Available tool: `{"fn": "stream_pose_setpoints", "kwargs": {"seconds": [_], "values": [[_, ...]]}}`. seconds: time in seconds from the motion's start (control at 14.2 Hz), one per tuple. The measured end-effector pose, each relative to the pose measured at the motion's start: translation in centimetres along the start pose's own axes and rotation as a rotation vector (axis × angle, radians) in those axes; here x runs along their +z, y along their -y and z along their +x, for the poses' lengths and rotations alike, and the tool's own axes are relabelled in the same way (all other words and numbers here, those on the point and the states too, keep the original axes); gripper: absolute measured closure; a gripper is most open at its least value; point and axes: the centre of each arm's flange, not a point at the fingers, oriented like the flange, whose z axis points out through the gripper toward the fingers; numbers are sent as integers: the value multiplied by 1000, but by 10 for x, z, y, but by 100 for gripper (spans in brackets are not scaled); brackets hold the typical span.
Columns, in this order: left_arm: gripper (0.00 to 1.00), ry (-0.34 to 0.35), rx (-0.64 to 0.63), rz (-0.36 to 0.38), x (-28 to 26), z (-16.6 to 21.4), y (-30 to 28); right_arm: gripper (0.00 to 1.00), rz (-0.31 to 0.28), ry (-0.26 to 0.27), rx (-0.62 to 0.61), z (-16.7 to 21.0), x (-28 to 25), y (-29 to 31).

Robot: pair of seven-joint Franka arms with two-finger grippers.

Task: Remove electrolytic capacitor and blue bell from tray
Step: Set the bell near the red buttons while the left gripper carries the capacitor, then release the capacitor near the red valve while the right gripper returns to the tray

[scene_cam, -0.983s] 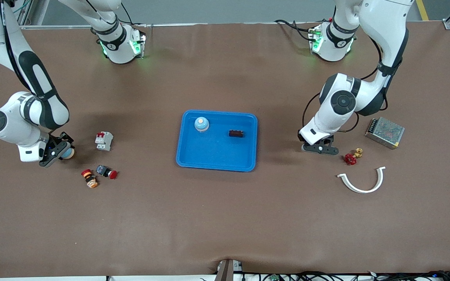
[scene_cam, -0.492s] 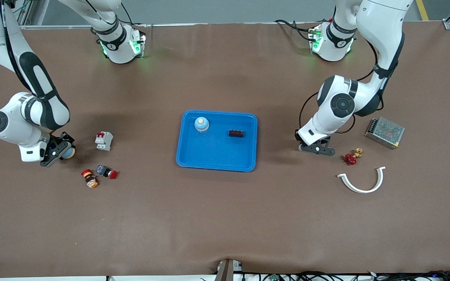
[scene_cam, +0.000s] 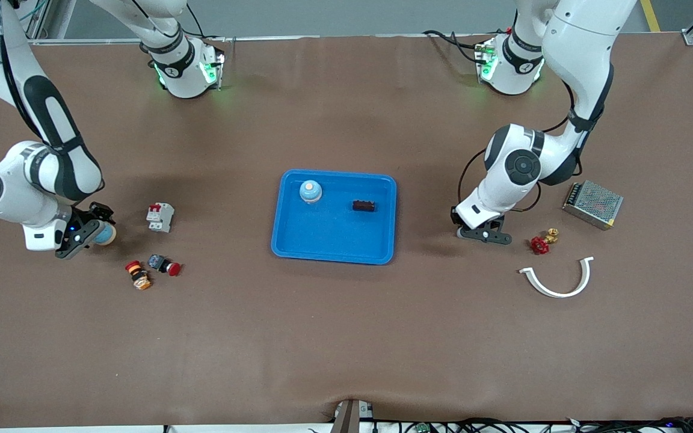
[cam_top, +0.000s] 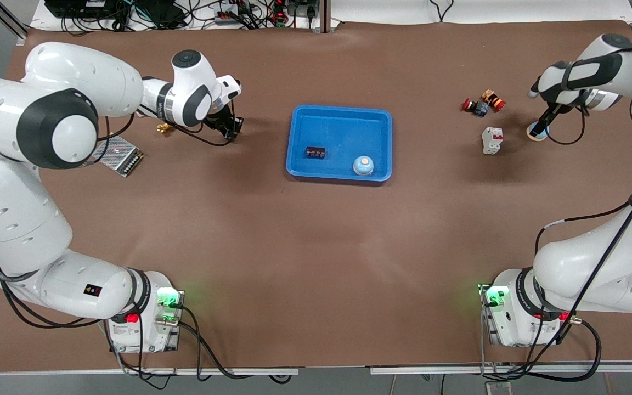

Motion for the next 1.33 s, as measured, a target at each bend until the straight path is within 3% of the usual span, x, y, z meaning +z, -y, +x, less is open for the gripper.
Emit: {"fn": "stream_pose_setpoints", "kwargs": {"seconds": [0.21,0.42,1.05,1.33], "values": [[66,-3,-1,-1,0,2,0,0,43,13,114,31,-78,14],[66,-5,-1,-1,1,2,0,0,35,11,225,69,-143,49],[62,-15,-56,-4,5,5,0,0,2,8,561,180,-214,204],[27,-23,-89,-8,6,11,-1,0,5,0,721,224,-209,282]]}}
